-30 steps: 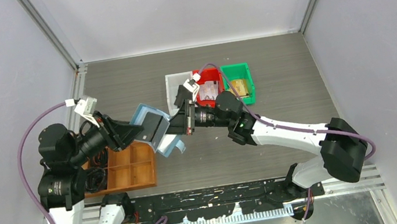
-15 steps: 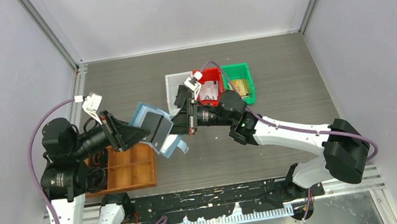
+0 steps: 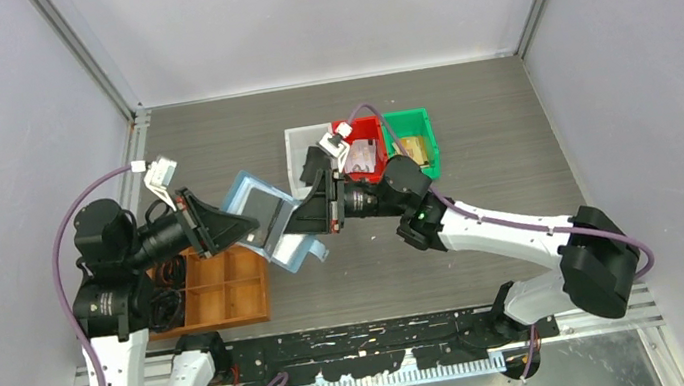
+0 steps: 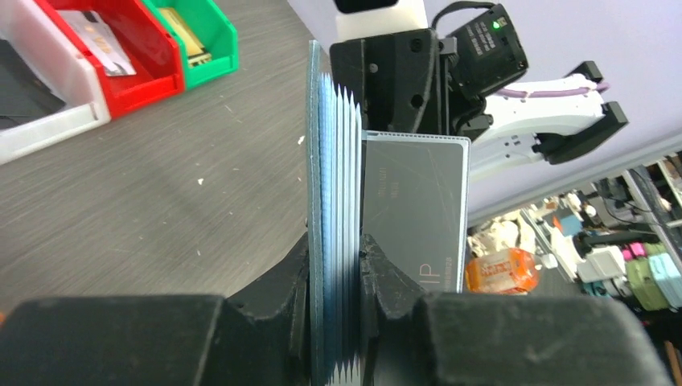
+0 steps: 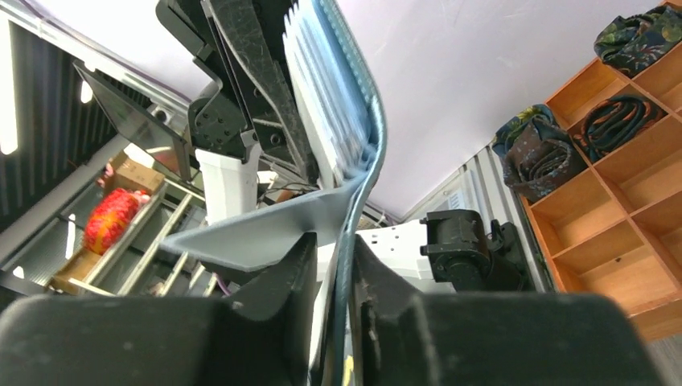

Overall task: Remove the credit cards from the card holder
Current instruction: Remove the credit card from the card holder.

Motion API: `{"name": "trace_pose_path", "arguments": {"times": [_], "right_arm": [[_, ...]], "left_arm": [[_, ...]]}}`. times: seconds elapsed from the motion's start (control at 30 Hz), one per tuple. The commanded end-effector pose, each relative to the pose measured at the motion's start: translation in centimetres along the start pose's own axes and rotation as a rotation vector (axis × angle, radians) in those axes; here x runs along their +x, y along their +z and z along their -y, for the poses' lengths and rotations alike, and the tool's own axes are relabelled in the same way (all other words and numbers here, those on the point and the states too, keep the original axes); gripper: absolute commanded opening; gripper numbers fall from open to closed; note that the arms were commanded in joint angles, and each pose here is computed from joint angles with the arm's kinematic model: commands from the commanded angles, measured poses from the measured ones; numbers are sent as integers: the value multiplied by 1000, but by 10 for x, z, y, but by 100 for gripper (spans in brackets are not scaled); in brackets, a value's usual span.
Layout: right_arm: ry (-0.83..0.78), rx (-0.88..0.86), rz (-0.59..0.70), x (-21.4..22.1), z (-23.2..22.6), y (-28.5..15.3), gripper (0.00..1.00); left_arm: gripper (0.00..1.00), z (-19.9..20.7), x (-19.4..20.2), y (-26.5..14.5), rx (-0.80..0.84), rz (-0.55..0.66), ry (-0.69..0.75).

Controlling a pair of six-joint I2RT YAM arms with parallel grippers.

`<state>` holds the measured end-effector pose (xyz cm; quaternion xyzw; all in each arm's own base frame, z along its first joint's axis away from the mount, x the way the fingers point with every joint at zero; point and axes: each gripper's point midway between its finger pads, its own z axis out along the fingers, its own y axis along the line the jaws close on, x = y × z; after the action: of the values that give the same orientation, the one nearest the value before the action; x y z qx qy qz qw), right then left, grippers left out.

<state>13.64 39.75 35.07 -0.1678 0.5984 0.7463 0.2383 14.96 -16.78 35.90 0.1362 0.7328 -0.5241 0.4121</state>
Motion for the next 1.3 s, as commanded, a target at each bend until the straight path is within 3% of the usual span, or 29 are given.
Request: {"name": "trace_pose_path", "arguments": {"times": [0.0, 0.17, 0.47, 0.77, 0.93, 1.13, 1.23, 1.27], "right_arm": [[-96, -59, 14, -7, -32, -8, 34], [-203, 58, -77, 2, -33, -37, 47], [-327, 202, -1, -29, -47, -67, 57], [-325, 127, -71, -42, -52, -36, 78], [-288, 28, -84, -43, -59, -14, 78], [-244, -84, -103, -32, -70, 4, 70], [-220, -94, -110, -25, -64, 12, 61], [-213, -100, -111, -23, -63, 14, 51]], "left_arm": [[0, 11, -19, -7, -39, 80, 132], [0, 15, -24, -14, -78, 103, 216], [0, 22, -22, -14, -44, 111, 199], [0, 39, -11, -10, 102, 53, 60], [0, 45, -9, -9, 151, 35, -9], [0, 40, -4, -7, 154, 18, -33], [5, 38, 1, -7, 157, 8, -37], [11, 37, 2, -7, 155, 6, -40]]}}
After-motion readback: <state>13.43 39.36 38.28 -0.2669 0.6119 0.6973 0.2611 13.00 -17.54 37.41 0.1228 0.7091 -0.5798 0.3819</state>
